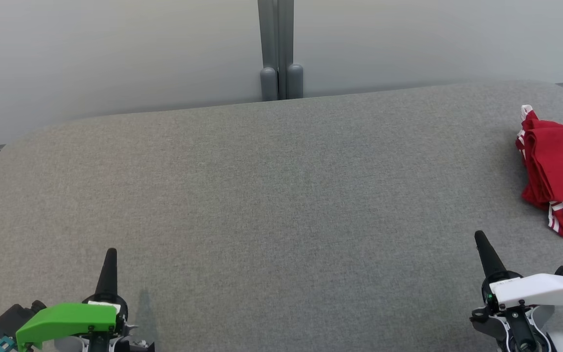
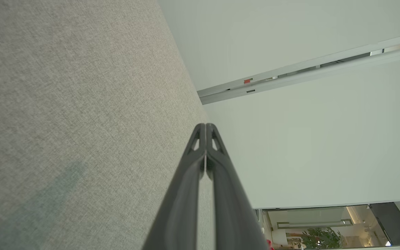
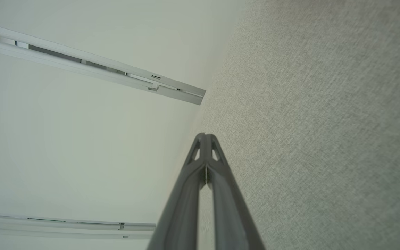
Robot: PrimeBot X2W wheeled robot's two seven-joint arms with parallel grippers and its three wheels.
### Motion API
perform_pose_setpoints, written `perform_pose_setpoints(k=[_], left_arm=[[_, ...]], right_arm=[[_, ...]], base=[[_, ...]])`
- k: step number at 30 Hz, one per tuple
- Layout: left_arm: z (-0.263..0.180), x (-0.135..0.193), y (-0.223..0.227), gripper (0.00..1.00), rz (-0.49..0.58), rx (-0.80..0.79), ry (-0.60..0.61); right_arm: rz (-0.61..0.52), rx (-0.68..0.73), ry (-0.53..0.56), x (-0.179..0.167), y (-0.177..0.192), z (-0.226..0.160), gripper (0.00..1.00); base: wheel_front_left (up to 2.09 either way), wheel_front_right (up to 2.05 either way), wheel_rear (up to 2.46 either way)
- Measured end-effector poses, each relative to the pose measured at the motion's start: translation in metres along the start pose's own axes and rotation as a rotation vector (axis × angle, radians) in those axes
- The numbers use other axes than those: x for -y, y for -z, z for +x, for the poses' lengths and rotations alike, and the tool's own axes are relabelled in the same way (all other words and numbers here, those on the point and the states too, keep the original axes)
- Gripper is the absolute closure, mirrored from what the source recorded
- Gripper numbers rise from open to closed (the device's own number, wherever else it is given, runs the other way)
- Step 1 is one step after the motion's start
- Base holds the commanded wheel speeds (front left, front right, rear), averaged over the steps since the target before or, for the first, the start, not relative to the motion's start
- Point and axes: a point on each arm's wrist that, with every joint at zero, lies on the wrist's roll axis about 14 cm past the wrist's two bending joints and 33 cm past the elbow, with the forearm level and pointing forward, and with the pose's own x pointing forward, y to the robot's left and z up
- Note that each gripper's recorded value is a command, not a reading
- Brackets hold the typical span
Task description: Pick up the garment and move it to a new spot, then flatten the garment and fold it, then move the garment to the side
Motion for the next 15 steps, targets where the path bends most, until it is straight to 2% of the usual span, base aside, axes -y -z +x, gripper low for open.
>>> perform_pose_setpoints(k=[15], left_arm=[[0.0043,0.0075,-0.0051,1.00,-0.108,0.000,0.026]], right_arm=[[0.123,-0.005,-0.017,-0.0045,-0.0023,0.0008,1.00]], base=[[0.00,0.00,0.00]])
